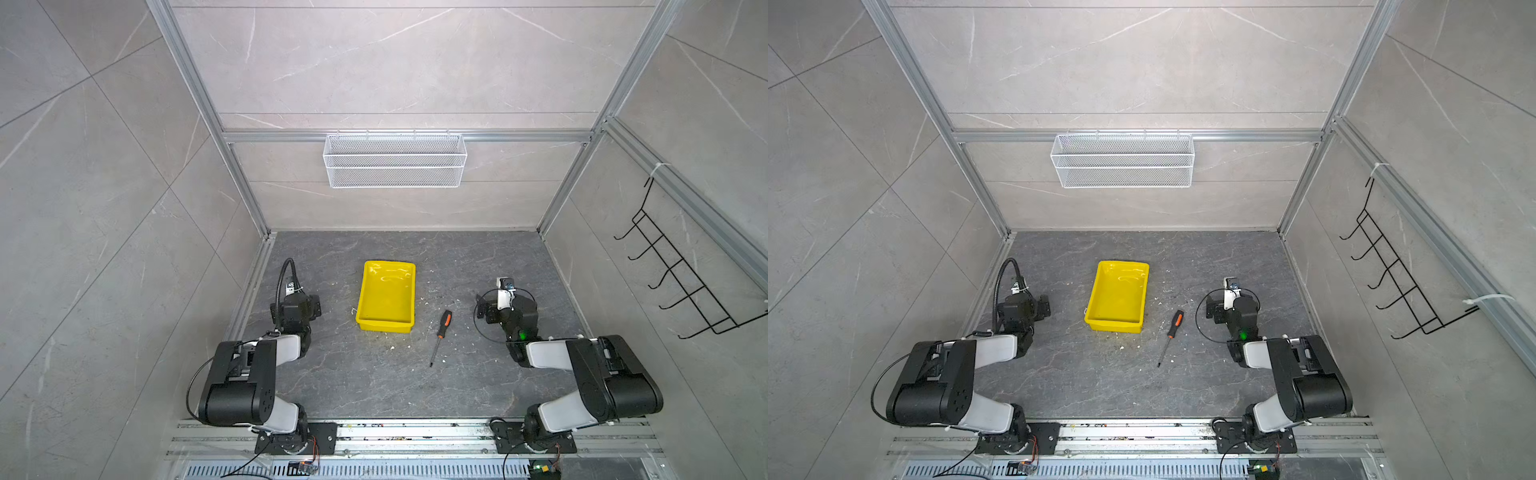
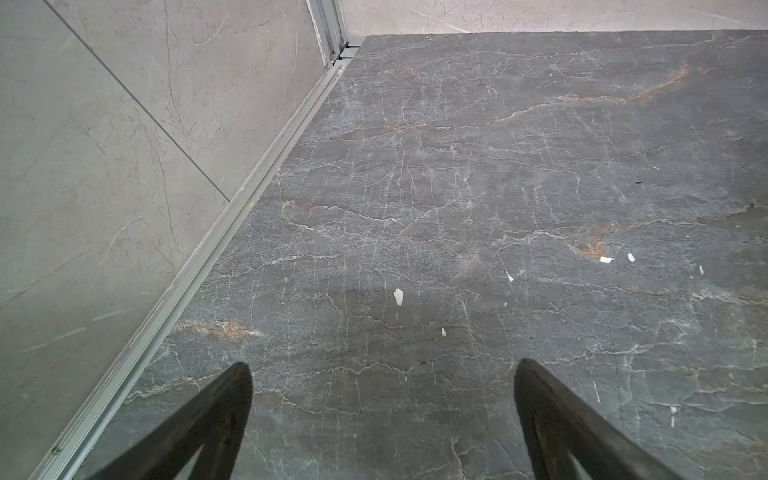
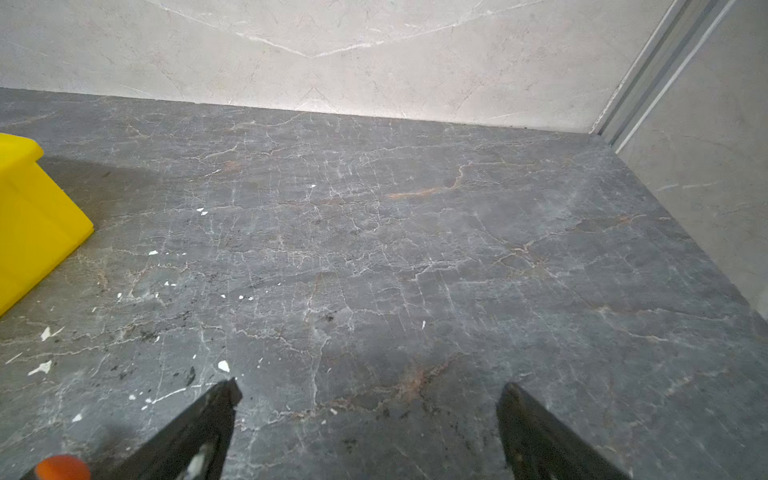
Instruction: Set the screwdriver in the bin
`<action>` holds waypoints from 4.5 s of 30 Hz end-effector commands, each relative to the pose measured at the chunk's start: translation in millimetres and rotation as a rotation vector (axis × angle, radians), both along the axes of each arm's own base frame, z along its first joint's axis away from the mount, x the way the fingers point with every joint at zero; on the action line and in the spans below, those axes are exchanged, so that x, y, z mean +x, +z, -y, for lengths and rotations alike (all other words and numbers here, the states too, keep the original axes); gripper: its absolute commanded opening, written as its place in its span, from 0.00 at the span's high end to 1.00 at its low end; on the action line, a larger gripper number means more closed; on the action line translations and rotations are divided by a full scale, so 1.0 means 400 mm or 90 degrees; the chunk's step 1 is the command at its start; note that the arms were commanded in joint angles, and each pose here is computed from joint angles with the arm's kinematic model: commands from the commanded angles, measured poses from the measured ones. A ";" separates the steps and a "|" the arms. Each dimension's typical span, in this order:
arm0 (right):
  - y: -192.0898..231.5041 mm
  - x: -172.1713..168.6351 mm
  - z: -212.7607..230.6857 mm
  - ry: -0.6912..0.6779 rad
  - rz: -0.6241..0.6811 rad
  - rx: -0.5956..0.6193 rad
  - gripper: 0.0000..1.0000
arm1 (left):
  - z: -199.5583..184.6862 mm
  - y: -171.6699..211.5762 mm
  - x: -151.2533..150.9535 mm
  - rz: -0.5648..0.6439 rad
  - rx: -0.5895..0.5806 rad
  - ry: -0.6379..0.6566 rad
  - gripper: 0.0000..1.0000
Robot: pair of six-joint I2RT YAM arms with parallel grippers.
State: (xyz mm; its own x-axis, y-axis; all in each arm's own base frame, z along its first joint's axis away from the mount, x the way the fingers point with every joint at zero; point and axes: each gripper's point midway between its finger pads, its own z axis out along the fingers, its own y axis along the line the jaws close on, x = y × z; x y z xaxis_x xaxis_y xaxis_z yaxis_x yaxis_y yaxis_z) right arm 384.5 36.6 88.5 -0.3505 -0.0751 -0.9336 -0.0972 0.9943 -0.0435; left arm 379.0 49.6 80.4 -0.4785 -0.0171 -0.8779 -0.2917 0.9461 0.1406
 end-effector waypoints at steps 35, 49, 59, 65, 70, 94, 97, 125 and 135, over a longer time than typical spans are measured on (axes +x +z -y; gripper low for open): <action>0.008 0.012 0.003 -0.011 0.002 0.005 0.00 | 0.000 0.038 0.021 0.040 -0.011 0.002 0.00; 0.015 0.004 0.002 -0.006 0.015 0.001 0.00 | -0.002 0.039 0.019 0.041 -0.009 0.004 0.00; 0.105 -0.060 0.037 -0.080 0.080 0.001 0.01 | 0.035 0.051 0.046 -0.197 -0.003 -0.021 0.00; 0.189 -0.084 0.038 -0.096 -0.014 0.028 0.00 | 0.090 0.122 0.031 -0.118 -0.011 -0.078 0.00; 0.411 -0.136 0.046 -0.128 0.022 0.133 0.01 | 0.212 0.189 -0.017 -0.029 -0.072 -0.263 0.00; -0.041 -0.224 -0.354 -0.190 -0.498 0.224 0.33 | 0.218 0.201 -0.061 -0.080 -0.204 -0.197 0.00; -0.058 -0.224 -0.382 -0.189 -0.516 0.213 0.37 | 0.213 0.199 -0.064 -0.079 -0.202 -0.191 0.00; -0.175 -0.207 -0.411 -0.203 -0.579 0.176 0.52 | 0.204 0.165 -0.045 -0.115 -0.205 -0.166 0.00; -0.189 -0.218 -0.374 -0.221 -0.567 0.152 0.57 | 0.204 0.152 -0.038 -0.128 -0.206 -0.162 0.00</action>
